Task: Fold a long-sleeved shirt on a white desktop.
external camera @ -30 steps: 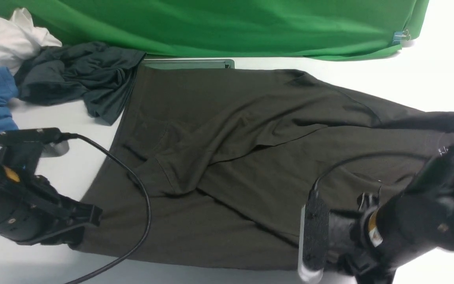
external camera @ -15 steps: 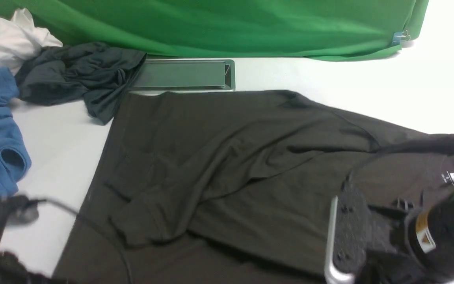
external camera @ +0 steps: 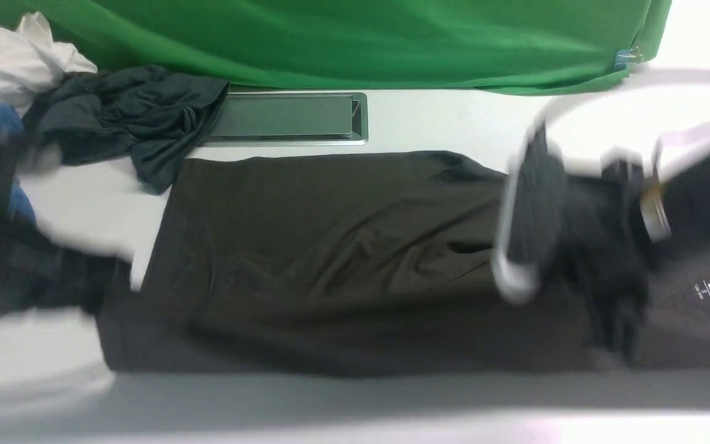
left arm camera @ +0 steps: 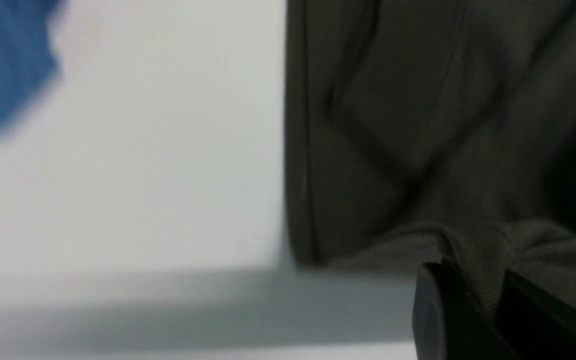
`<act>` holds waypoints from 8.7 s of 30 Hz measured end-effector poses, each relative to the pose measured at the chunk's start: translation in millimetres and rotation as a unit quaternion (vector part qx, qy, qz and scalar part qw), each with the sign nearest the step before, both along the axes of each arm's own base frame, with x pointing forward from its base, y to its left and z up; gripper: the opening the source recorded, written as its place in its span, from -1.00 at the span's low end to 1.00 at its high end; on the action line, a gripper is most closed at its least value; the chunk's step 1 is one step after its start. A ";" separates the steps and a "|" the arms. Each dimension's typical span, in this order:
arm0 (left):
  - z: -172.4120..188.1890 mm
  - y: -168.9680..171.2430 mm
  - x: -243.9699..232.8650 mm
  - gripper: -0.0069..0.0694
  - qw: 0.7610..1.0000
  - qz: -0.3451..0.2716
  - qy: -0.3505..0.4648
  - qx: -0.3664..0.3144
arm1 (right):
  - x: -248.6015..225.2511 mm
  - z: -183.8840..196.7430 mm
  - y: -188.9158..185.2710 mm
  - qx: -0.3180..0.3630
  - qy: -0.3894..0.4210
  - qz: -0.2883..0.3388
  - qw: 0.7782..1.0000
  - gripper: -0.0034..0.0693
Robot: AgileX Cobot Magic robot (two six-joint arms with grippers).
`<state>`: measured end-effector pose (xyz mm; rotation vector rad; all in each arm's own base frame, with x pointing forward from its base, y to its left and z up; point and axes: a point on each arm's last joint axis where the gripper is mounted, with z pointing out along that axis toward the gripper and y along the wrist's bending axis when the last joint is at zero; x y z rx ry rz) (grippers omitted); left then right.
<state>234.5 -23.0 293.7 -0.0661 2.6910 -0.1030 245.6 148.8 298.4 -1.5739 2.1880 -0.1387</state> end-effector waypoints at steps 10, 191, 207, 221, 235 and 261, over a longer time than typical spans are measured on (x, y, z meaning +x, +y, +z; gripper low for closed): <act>-9.2 0.2 124.5 -0.71 0.999 -0.022 -0.025 0.029 | 127.2 -6.9 4.6 0.017 -0.037 -0.048 0.998 -0.74; -135.9 -165.6 135.1 -0.77 0.965 -0.233 0.060 -0.108 | 78.0 -66.7 -17.5 0.201 0.088 -0.294 0.930 -0.05; -136.3 -165.8 135.2 -0.77 0.965 -0.232 0.060 -0.109 | 129.0 -122.9 5.6 0.186 0.104 -0.316 0.925 0.40; -136.2 -165.8 135.3 -0.76 0.965 -0.232 0.060 -0.110 | 148.0 -98.0 -48.2 0.203 0.048 -0.359 0.910 -0.76; -136.3 -165.9 135.2 -0.76 0.965 -0.233 0.060 -0.110 | 163.3 -91.1 -102.8 0.166 -0.012 -0.357 0.919 -0.28; -67.4 -156.1 121.9 -0.67 0.961 -0.264 -0.014 -0.085 | 105.3 -17.2 -46.0 0.257 0.081 -0.350 0.897 -0.44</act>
